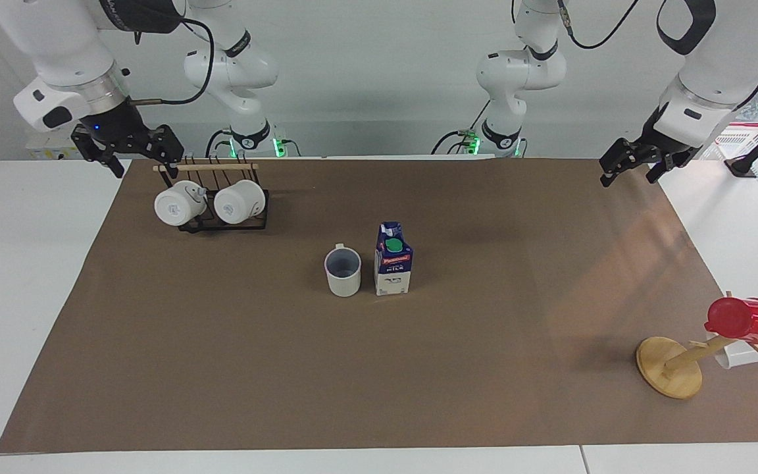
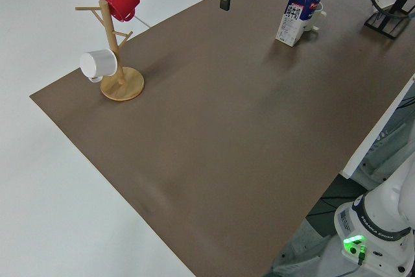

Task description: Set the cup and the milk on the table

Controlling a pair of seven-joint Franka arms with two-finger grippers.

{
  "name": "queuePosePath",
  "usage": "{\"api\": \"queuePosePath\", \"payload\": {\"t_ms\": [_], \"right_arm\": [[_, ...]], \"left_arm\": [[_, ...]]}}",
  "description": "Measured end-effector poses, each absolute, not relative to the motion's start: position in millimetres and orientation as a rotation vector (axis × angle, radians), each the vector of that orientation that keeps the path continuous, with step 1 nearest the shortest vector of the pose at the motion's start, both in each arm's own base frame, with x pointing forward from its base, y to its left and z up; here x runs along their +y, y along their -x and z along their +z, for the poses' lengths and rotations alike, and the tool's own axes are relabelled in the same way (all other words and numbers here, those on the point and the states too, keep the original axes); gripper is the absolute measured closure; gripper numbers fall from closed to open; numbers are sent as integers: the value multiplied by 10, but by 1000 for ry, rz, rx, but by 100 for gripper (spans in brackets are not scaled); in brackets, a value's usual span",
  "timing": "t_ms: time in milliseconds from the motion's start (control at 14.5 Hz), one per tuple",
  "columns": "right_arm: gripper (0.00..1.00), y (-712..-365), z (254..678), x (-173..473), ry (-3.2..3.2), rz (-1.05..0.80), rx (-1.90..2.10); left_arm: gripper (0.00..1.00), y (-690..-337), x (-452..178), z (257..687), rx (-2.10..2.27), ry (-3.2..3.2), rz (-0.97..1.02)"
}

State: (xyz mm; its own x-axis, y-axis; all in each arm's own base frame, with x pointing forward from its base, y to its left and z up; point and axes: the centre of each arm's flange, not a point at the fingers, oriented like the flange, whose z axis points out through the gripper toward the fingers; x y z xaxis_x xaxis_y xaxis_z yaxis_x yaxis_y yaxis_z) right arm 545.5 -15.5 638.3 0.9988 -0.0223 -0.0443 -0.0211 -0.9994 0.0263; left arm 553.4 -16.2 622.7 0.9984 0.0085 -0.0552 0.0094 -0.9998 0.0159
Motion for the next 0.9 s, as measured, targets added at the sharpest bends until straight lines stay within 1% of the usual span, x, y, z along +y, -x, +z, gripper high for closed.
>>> {"api": "queuePosePath", "payload": {"t_ms": [276,552,897], "right_arm": [[0,-5455,6382,-160,-3115,-70,-35],[0,-5454,6380,-168,-3115,-71,-37],[0,-5454,6380,-178,-3115,-71,-40]], "left_arm": [[0,-5438,-152,6119,15,-3123,-131],[0,-5391,-150,6116,15,-3122,-121],[0,-5424,-151,6125,16,-3122,-77]]}}
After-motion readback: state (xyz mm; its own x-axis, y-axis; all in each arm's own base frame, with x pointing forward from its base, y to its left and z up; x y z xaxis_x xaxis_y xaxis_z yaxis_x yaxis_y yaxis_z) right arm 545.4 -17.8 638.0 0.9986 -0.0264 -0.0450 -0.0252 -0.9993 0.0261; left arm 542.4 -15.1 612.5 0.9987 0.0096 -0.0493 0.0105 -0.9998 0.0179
